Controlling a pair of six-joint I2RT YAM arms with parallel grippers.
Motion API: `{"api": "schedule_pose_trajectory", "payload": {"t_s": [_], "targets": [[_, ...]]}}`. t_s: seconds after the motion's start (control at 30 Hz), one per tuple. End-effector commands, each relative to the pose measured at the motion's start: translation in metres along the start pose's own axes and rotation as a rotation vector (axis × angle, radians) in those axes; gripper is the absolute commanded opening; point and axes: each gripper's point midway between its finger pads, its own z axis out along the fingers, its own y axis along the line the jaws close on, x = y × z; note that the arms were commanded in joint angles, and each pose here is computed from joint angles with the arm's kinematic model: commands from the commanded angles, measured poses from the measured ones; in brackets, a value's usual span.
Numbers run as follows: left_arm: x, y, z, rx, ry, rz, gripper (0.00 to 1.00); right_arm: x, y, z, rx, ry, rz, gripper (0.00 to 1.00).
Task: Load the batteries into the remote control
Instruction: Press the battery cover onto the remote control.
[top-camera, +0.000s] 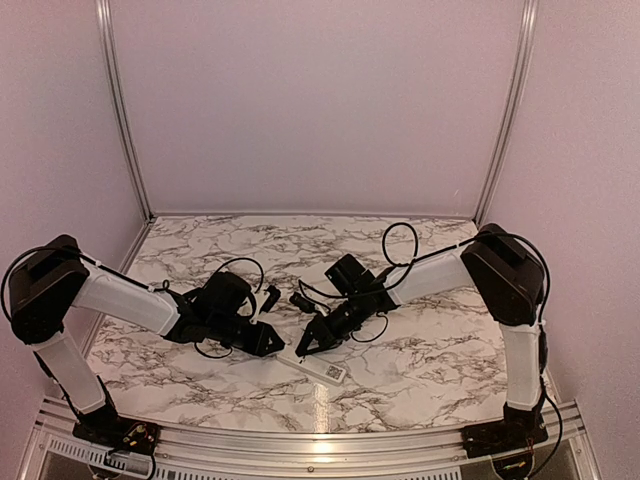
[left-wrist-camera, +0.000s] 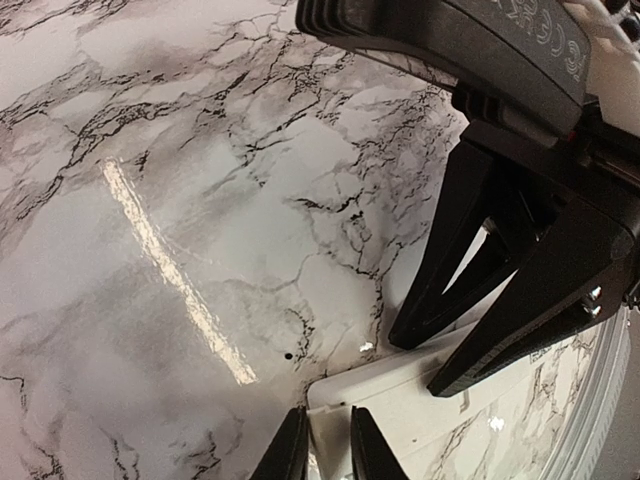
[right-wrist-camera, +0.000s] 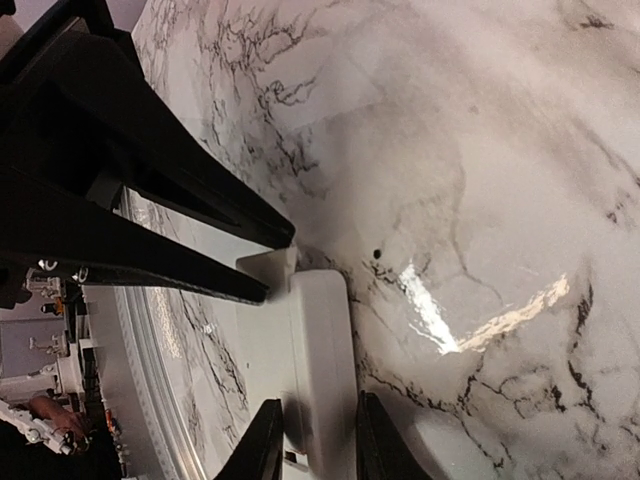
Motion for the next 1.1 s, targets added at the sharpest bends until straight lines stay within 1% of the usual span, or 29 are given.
{"api": "schedule_pose_trajectory", "payload": {"t_s": [0.0,0.3,1.07], "targets": [[0.005,-0.006,0.005,0.010,0.032,0.026,0.15,0.012,-0.006,0.013,0.040,0.051,0.002,0.24],[0.012,-0.013,0.008,0.016,0.047,0.039,0.14,0.015,-0.001,0.011,0.038,0.060,0.000,0.24],[0.040,-0.040,0.020,0.040,0.101,0.074,0.12,0.047,-0.018,0.014,0.073,0.101,0.030,0.23]]}}
